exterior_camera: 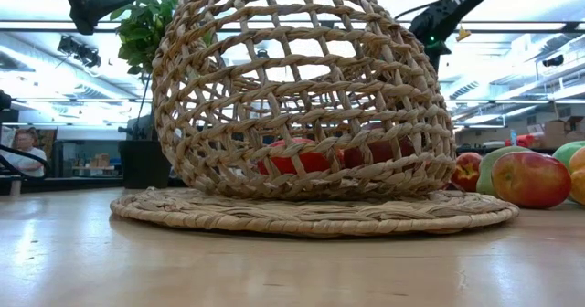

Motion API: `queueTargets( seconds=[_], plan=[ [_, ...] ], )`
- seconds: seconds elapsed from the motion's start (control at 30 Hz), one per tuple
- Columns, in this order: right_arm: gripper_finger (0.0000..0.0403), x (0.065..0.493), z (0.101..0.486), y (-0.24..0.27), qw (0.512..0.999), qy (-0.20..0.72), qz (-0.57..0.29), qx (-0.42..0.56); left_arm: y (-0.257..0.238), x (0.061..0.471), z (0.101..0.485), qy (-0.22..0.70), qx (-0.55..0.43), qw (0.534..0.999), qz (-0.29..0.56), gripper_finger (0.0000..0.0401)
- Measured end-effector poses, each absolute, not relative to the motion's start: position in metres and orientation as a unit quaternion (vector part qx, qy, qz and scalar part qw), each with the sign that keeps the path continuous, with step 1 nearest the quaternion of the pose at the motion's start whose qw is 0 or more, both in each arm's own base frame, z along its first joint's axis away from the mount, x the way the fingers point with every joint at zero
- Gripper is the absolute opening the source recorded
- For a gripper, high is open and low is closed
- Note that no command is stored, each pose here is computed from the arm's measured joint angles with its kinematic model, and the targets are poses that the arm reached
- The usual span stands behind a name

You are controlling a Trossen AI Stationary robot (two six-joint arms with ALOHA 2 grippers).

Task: Build produce basket
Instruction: Put the top red apple into the brown basket

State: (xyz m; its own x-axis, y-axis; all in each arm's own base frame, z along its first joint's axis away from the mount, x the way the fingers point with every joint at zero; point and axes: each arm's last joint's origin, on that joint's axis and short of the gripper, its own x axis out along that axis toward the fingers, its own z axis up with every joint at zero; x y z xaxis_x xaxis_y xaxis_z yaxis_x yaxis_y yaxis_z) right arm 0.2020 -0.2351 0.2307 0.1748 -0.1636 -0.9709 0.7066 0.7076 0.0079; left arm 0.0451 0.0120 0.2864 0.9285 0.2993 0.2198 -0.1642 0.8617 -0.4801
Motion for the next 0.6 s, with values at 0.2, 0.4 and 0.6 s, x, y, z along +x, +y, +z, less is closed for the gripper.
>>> queueTargets(
  seconds=[0.2,0.4,0.6],
  plan=[
    [0.0399,0.198,0.211,-0.232,0.719,0.578,-0.298,0.244,0.012,0.045,0.286,-0.145,-0.233,0.954,0.122,0.039],
    [0.0399,0.193,0.185,-0.227,0.699,0.601,-0.301,0.245,0.012,0.045,0.286,-0.145,-0.233,0.954,0.122,0.039],
    [0.0397,0.189,0.169,-0.224,0.701,0.599,-0.305,0.239,0.012,0.045,0.286,-0.145,-0.233,0.954,0.122,0.039]
  ],
)
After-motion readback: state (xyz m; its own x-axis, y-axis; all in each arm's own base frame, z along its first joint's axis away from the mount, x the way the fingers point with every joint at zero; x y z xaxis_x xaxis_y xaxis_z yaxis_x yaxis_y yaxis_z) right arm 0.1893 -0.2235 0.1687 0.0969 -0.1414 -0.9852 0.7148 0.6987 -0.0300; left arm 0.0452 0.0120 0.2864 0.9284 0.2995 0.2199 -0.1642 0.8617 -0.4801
